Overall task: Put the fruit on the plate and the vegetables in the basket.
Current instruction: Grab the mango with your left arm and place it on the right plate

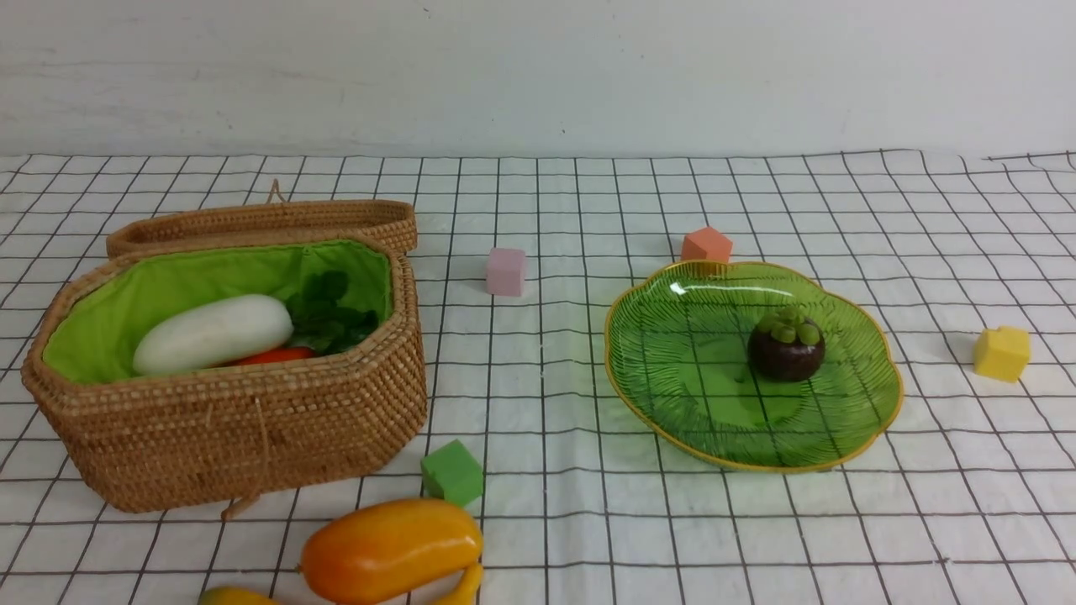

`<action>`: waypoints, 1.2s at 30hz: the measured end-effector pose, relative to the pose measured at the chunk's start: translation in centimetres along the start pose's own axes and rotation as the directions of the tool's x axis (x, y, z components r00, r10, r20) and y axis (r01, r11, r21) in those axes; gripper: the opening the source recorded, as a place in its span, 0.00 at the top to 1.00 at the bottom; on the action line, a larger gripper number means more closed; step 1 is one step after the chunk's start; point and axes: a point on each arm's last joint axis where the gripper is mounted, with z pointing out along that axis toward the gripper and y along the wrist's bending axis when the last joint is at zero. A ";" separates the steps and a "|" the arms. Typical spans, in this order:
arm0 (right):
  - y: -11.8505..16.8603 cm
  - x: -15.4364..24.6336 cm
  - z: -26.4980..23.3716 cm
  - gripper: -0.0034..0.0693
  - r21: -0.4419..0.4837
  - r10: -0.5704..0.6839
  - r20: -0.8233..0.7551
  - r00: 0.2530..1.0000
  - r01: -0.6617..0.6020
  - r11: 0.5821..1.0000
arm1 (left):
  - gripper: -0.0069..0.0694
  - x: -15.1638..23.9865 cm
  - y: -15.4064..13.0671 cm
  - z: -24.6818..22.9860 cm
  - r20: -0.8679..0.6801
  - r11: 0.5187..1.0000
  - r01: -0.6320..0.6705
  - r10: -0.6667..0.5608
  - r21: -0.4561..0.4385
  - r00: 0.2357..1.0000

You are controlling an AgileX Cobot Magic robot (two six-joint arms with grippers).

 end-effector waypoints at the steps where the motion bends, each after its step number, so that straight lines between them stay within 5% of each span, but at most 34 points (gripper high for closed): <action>1: 0.0 0.0 0.0 0.88 0.000 0.000 0.000 1.000 0.000 1.000 | 0.60 -2.2 -1.3 0.6 0.027 1.000 -0.011 0.011 0.021 1.000; 8: 0.0 0.0 0.0 0.87 0.000 -0.002 0.000 1.000 0.002 1.000 | 0.60 -9.0 -5.7 6.5 -0.206 0.995 -0.065 0.047 -0.081 0.977; 11: 0.0 0.0 0.0 0.86 0.000 -0.002 0.000 1.000 0.002 1.000 | 0.60 -7.9 -5.2 10.6 -0.530 0.960 -0.155 0.009 -0.231 0.848; 14: 0.0 0.0 0.0 0.86 0.000 -0.002 0.000 1.000 0.002 1.000 | 0.60 -6.3 -4.2 12.4 -0.683 0.930 -0.278 0.040 -0.242 0.729; 20: 0.0 0.0 0.0 0.85 0.000 -0.002 0.000 1.000 0.002 1.000 | 0.60 0.7 -4.5 15.6 -0.914 0.922 -0.388 0.150 -0.009 0.377; 21: 0.0 0.0 0.0 0.84 0.000 -0.002 0.000 1.000 0.002 1.000 | 0.60 0.9 -4.4 15.6 -0.919 0.920 -0.391 0.147 -0.009 0.367; 26: 0.0 0.0 0.0 0.83 0.000 -0.002 0.000 1.000 0.002 1.000 | 0.60 8.5 -7.5 15.4 -0.936 0.881 -0.335 0.353 0.335 -0.009; 31: 0.0 0.0 0.0 0.82 0.000 -0.002 0.000 1.000 0.002 1.000 | 0.57 13.7 -8.6 14.7 -0.830 0.794 -0.247 0.510 0.556 -0.227; 36: 0.0 0.0 0.0 0.81 0.000 -0.002 0.000 1.000 0.002 1.000 | 0.51 17.3 -7.4 15.3 -0.775 0.771 -0.178 0.537 0.611 -0.333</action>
